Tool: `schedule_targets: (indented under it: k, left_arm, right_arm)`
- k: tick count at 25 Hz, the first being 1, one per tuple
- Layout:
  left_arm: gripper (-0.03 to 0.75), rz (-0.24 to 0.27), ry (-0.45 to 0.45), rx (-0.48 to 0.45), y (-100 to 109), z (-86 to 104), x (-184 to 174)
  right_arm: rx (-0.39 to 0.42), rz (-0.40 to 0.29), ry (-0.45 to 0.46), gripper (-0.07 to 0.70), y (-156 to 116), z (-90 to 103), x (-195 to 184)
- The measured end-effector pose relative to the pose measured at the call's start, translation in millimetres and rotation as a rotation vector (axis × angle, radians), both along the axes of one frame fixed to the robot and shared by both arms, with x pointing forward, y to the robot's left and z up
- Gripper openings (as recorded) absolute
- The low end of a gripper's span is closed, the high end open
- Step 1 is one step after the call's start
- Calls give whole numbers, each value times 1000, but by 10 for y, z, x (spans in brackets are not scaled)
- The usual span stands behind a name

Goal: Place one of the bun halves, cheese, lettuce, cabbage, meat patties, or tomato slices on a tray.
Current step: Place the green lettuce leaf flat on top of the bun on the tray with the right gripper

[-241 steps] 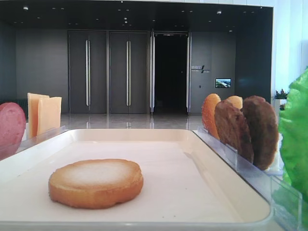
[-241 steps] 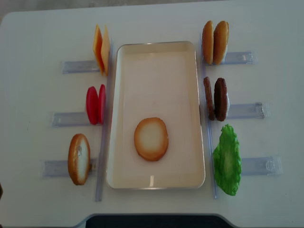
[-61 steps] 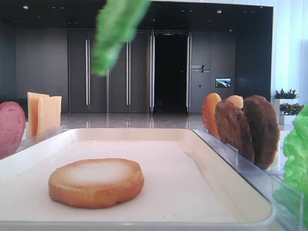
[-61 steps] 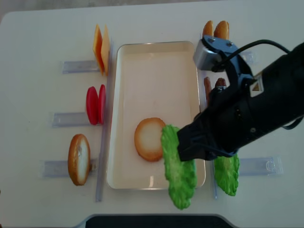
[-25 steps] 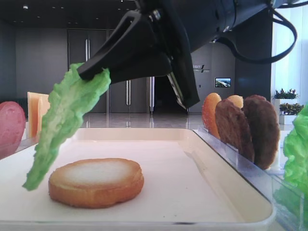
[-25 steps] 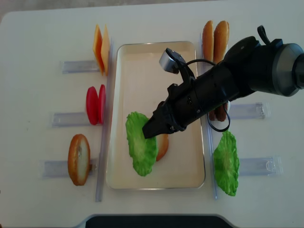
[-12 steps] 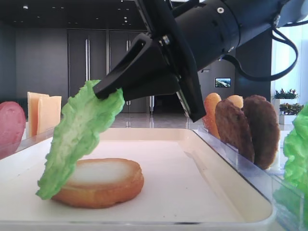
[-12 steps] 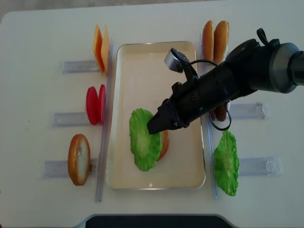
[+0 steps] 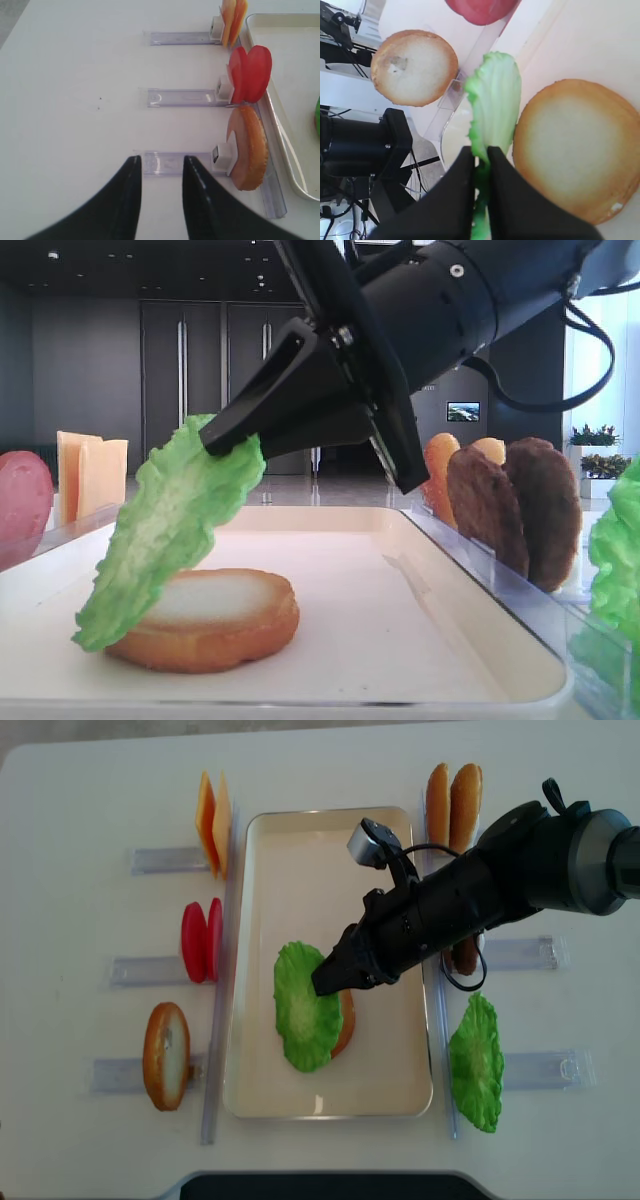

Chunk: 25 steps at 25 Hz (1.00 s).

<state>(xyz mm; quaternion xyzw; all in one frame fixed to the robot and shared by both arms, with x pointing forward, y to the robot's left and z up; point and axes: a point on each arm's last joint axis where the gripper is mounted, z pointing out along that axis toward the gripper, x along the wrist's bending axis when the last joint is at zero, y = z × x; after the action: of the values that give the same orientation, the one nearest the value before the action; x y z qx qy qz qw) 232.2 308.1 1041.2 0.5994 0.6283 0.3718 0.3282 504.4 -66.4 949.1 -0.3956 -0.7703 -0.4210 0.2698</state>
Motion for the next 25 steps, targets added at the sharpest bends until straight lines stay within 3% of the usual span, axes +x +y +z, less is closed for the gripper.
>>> schedule_targets:
  k: [11, 17, 20, 25]
  left_arm:
    - [219, 0, 0, 0, 0, 0, 0]
    - [219, 0, 0, 0, 0, 0, 0]
    - [219, 0, 0, 0, 0, 0, 0]
    - [219, 0, 0, 0, 0, 0, 0]
  right_arm:
    - [-19, -5, -15, 62, -8, -16, 11]
    - [-81, 10, -59, 81, -39, -66, 20]
    - [-105, 29, -66, 144, -53, -84, 10]
    - [-132, 31, -77, 330, -67, -104, 15]
